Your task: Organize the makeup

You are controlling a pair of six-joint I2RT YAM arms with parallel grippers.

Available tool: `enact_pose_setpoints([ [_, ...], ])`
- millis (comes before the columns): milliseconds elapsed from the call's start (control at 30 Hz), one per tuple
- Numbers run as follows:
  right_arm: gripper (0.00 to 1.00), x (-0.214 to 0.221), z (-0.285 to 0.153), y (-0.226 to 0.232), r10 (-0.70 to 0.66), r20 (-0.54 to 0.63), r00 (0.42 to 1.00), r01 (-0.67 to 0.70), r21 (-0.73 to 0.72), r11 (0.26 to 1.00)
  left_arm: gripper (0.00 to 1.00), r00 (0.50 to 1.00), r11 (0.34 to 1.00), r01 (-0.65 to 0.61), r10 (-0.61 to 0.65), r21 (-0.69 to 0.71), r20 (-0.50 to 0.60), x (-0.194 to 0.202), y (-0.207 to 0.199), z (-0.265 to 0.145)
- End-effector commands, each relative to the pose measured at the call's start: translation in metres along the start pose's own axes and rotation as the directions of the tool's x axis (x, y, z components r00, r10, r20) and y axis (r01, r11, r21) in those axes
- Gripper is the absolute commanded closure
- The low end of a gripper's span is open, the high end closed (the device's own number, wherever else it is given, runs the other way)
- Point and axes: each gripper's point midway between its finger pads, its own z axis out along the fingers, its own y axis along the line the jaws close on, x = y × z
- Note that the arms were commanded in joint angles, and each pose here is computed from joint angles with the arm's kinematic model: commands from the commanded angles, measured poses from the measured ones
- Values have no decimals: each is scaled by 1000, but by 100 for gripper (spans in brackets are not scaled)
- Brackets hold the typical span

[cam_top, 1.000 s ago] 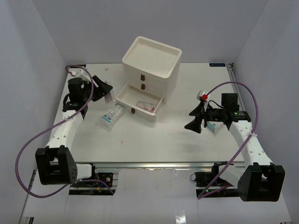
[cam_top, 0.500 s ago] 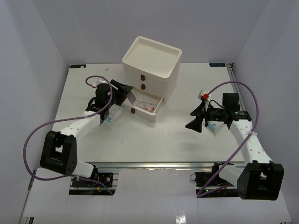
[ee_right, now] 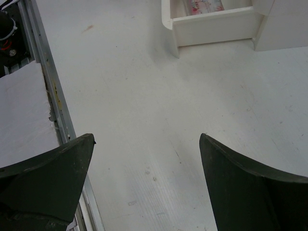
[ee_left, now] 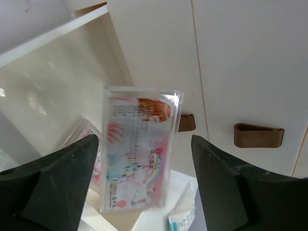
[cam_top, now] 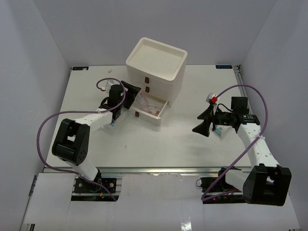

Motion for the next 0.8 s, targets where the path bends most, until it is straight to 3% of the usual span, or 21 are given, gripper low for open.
enact_pose_setpoints([
  [0, 4, -10, -1, 4, -52, 32, 998, 53, -24, 998, 8, 997, 995, -54, 50, 87, 52, -16, -37, -3],
  [267, 4, -54, -14, -1, -182, 22, 983, 182, 1, 983, 2, 995, 986, -99, 97, 134, 22, -14, -55, -13],
  [367, 4, -74, -12, 3, -253, 1, 967, 253, -9, 967, 3, 983, 962, -184, 177, 204, 53, -20, -70, -32],
  [467, 4, -104, -3, 6, -356, -21, 934, 356, 4, 934, 5, 956, 904, -294, 284, 309, 79, -17, -82, -63],
  [600, 4, -142, 28, 13, -433, -73, 899, 435, 23, 900, 5, 873, 779, -474, 477, 410, 103, 1, -67, -112],
  [767, 4, -204, 67, -7, -435, -35, 900, 435, 152, 887, 6, 837, 677, -478, 544, 559, 56, 43, -23, -172],
])
